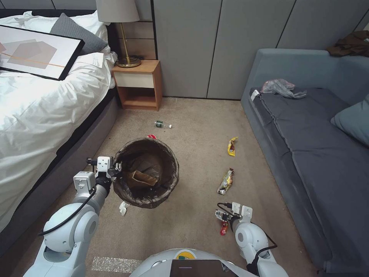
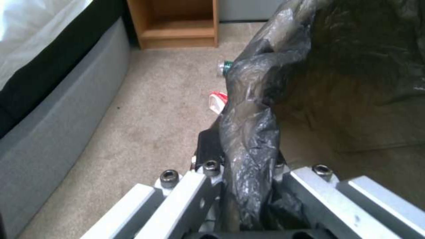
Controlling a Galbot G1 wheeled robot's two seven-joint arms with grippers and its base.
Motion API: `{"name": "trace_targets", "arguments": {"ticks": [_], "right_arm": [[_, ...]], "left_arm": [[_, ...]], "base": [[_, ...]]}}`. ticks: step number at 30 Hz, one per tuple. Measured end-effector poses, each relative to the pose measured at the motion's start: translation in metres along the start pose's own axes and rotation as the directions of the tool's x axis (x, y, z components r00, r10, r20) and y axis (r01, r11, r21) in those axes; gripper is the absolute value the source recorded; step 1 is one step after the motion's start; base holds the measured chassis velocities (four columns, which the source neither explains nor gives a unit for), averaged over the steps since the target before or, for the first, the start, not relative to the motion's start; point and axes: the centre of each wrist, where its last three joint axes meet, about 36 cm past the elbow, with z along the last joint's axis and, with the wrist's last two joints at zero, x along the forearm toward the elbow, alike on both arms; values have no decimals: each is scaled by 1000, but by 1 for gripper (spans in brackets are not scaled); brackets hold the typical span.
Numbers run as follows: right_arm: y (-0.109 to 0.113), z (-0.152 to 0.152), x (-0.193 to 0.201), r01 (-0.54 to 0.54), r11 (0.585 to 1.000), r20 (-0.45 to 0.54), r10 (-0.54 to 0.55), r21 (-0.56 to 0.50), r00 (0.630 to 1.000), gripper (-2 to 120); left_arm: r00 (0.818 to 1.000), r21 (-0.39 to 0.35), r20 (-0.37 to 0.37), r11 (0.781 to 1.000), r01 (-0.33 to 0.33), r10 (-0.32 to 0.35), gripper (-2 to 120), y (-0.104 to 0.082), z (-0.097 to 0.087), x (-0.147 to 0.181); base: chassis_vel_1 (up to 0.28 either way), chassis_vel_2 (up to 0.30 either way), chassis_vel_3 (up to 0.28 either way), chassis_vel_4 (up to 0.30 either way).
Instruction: Pick up the trash bin, then pick up the garbage from the floor and place it into the trash bin.
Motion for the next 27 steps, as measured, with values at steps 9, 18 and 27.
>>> {"name": "trace_targets", "arguments": {"ticks": [9, 18, 27], "right_arm": [[-2, 5, -5, -6, 1000, -15, 6, -8, 1000, 100], [-6, 18, -13, -20, 999, -44, 19, -28, 999, 100], [-10, 36, -25, -32, 999, -77, 30, -32, 997, 100]], "left_arm": [[1000, 2, 0, 1000, 1, -1, 0, 0, 0, 0], [1000, 1, 0, 1000, 1, -1, 0, 1, 0, -1], [1000, 2, 3, 1000, 2, -2, 0, 1, 0, -2]], "base": [[0, 0, 0, 0], [0, 0, 0, 0], [0, 0, 0, 0]]}}
